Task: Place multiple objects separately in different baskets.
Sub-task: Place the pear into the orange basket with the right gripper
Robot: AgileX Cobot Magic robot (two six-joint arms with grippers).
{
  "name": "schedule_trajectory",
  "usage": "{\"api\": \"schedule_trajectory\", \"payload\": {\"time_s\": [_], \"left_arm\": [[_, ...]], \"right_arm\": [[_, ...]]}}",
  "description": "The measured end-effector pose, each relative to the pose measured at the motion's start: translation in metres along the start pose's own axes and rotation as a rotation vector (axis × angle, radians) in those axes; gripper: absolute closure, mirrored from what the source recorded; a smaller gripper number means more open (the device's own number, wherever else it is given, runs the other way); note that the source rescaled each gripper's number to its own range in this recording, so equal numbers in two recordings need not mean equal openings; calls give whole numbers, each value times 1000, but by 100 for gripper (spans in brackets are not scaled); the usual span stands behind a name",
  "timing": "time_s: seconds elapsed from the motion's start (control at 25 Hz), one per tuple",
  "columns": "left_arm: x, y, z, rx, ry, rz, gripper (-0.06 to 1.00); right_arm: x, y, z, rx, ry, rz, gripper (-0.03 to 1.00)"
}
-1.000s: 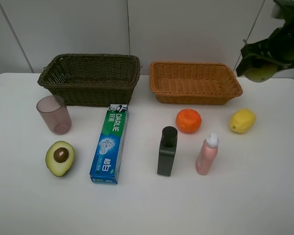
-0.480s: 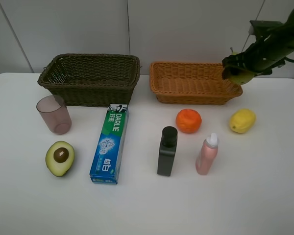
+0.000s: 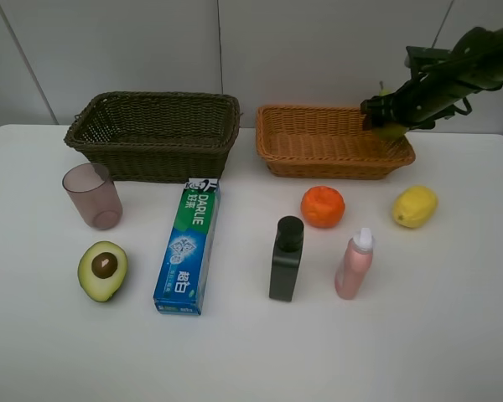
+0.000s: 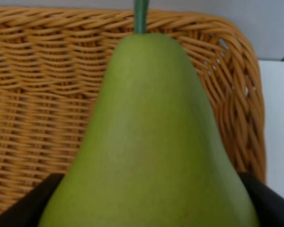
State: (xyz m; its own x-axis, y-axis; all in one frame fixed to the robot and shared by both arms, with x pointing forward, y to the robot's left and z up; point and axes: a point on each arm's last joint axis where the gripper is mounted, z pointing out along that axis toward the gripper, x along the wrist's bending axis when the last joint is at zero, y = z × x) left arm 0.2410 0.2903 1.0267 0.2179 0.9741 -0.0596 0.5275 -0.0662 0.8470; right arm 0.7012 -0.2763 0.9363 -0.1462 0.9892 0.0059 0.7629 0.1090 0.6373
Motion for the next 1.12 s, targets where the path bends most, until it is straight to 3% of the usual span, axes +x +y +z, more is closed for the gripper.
{"api": "schedule_trajectory", "payload": {"time_s": [0.32,1.04,1.12], "left_arm": [[0,0,0,0,0,0,-4],[0,0,0,0,0,0,-4],[0,0,0,0,0,0,-4]], "right_arm": [[35,-2,21,-60,26,-48,39],[35,0,21,-81,20,-49,39],[35,0,21,-80,19,-55,34]]}}
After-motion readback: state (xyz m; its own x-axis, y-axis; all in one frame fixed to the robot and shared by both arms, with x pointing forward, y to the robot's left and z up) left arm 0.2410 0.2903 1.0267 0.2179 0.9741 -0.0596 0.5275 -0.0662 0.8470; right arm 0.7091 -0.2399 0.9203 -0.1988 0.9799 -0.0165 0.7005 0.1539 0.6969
